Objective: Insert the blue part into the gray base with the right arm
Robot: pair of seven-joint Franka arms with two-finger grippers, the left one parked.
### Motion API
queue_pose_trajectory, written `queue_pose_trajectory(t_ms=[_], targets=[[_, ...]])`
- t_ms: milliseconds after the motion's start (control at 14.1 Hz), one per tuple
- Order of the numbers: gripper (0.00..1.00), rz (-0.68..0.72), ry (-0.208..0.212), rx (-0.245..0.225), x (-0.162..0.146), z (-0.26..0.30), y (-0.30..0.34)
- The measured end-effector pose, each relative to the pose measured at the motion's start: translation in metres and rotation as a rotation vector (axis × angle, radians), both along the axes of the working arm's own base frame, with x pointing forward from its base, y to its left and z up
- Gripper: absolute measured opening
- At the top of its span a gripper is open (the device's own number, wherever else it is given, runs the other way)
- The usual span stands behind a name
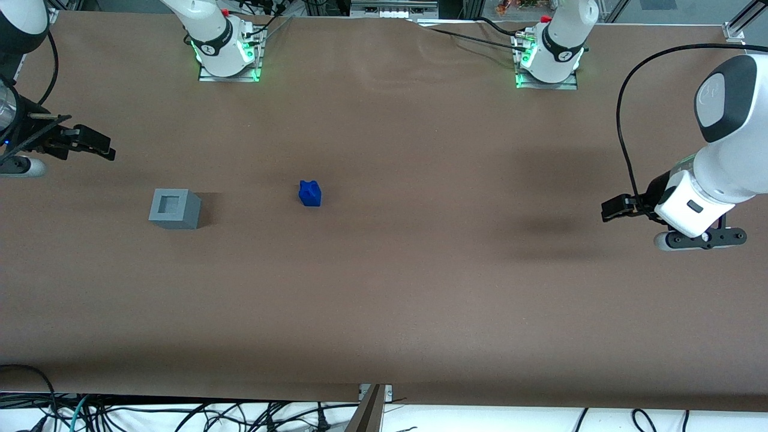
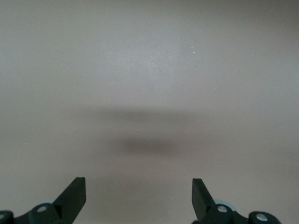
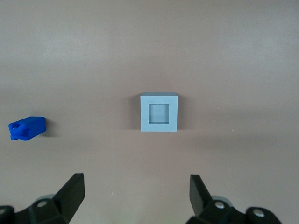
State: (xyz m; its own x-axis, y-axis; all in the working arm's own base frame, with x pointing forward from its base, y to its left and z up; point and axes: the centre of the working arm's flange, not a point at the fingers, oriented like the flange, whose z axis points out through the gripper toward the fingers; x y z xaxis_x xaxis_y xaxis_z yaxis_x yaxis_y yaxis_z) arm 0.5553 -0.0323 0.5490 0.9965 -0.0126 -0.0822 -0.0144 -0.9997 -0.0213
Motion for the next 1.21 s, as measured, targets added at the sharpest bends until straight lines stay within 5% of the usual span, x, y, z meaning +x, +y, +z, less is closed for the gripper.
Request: queue_pose_trajectory(t_ms=[781,1207], targets=[[1.00,-0.004,0.004,0.000,0.000,-0.001,0.001],[1.00,-0.036,0.029,-0.013,0.003,-0.015,0.068]])
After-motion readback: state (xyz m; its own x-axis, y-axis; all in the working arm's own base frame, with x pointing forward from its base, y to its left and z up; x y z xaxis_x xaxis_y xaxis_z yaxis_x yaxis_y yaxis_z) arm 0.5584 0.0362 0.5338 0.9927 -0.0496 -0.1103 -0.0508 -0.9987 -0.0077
